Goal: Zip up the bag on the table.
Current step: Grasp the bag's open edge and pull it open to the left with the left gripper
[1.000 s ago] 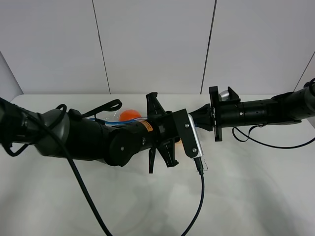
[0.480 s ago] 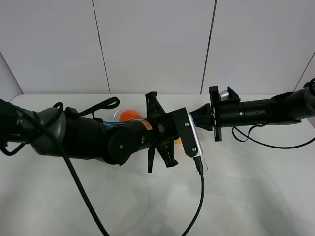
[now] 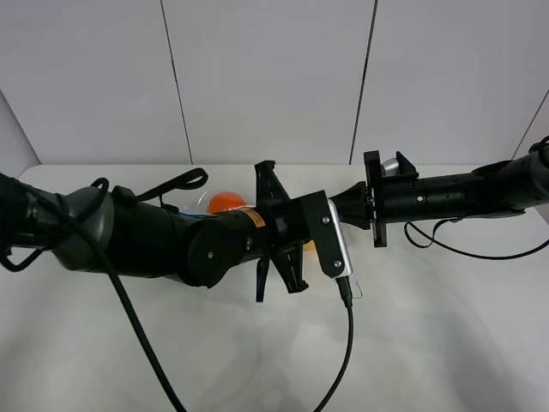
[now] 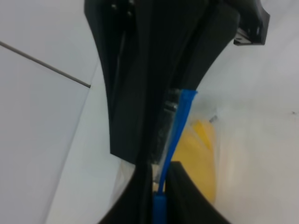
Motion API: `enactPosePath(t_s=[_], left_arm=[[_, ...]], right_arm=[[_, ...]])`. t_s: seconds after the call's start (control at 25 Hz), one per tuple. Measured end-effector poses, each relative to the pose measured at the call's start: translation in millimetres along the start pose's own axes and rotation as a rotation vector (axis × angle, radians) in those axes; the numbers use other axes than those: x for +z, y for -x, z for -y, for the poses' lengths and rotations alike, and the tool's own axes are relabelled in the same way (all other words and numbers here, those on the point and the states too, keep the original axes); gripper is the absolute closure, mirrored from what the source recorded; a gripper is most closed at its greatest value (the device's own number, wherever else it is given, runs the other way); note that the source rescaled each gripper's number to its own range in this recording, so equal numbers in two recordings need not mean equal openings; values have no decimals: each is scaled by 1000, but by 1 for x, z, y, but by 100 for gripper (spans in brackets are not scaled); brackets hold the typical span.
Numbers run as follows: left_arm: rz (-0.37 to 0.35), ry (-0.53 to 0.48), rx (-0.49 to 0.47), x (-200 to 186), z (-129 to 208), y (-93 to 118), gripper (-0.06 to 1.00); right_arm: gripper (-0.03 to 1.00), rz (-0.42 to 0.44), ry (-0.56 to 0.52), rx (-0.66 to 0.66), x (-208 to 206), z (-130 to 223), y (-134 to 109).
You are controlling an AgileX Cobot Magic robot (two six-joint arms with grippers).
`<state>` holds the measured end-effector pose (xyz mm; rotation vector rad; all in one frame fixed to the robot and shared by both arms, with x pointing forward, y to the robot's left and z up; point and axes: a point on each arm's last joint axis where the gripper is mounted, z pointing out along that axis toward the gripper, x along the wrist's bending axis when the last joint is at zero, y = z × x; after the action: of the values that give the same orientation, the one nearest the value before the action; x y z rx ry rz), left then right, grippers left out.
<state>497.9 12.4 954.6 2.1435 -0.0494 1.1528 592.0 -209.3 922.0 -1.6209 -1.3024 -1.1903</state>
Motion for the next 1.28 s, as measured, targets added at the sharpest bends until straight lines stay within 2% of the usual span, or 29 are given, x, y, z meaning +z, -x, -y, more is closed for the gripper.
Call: enactPosePath(t_s=[0.24, 0.48, 0.68, 1.28], left_arm=[[-17, -33, 32, 0, 10, -9, 94], [-52, -87, 70, -10, 24, -32, 94], [-83, -157, 49, -25, 50, -43, 94], [-166, -384, 3, -56, 134, -54, 94]], right_arm=[[97, -8, 15, 8, 0, -1, -1], [97, -23, 27, 14, 0, -2, -3], [97, -22, 23, 11, 1, -2, -3], [97, -10, 14, 3, 1, -1, -2]])
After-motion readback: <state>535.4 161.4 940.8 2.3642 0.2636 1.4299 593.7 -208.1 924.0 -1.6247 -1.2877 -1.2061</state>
